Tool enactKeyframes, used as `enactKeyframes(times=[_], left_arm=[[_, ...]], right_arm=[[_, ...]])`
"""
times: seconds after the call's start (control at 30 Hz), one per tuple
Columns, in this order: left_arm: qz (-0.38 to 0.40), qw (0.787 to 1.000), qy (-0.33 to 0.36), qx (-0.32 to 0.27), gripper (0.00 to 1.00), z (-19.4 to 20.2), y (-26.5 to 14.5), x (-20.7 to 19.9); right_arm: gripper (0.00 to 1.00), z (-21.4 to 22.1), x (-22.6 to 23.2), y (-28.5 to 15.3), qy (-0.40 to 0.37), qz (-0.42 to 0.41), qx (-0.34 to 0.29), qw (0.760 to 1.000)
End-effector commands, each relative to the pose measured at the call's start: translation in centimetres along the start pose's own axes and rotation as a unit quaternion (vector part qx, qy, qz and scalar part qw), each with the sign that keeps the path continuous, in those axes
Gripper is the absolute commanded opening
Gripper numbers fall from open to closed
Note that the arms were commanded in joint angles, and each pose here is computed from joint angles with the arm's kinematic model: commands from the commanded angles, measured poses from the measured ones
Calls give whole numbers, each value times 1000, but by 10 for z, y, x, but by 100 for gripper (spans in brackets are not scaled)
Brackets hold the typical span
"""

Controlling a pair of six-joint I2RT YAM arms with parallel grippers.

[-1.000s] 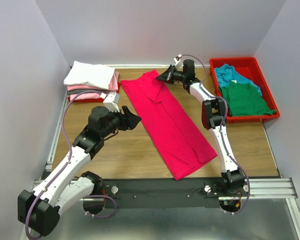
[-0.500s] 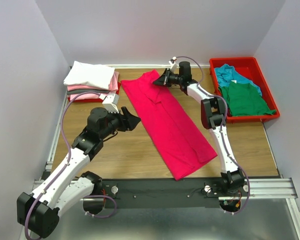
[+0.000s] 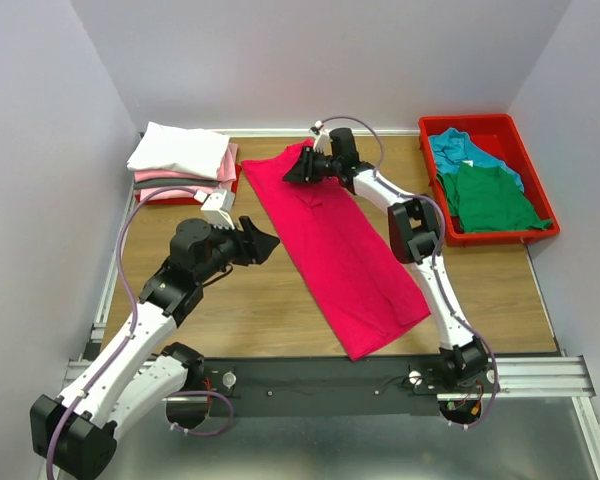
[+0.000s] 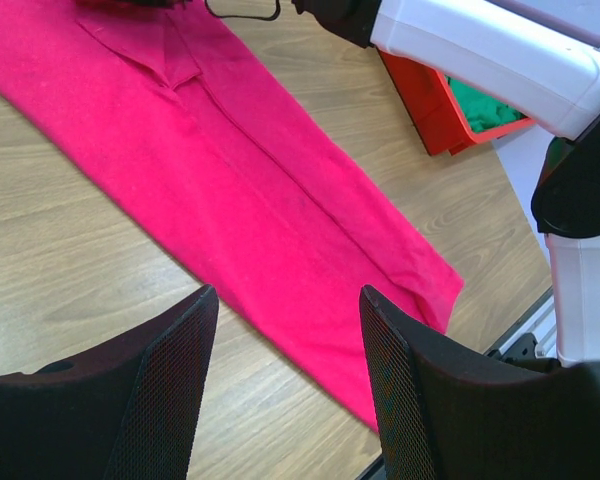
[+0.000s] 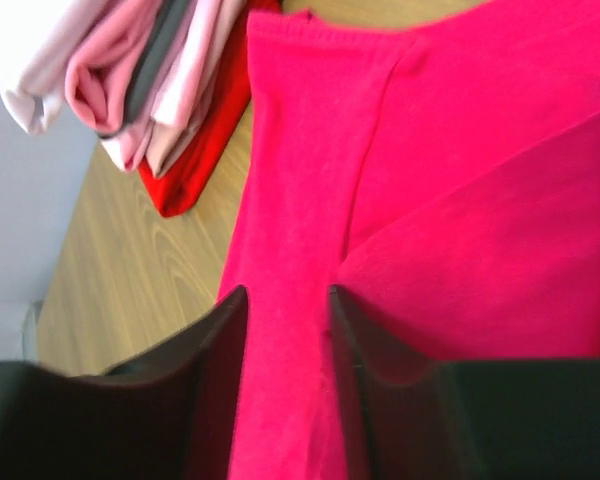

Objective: Fold and stack the t-shirts
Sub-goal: Fold the tshirt

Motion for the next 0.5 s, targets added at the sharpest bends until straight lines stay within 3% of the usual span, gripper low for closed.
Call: enactKeyframes(times=[0.0,0.13,0.23,0.43,0.47], left_arm=[[-11,1000,5,-3,66,2,-7,3],[-9,1000,7,-10,66,1,-11,1],[-6,1000,10,-14,66,0,-12,0],[8,1000,19,-16,67,1,-9,1],[9,1000,20,-10,67,2,-6,2]], right_arm=[[48,-27,22,-10,-51,6,-4,999],[59,-53,43,-37,-140,-92,-6,986],[61,-74,50,-63,-169,-127,-19,977],[61,-89,46,-104,-189,-103,-25,976],[64,-89,48,-115,-208,-79,-17,975]])
Point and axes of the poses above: each gripper's point midway between its finger pads, its own y axis out along the fingers, its own x axis along the line the jaws close on, z = x × y, the point moved 9 cm from there along -y, back along the fingers, and after that the axes turned 14 degrees about -y, right-handed, at the moved point
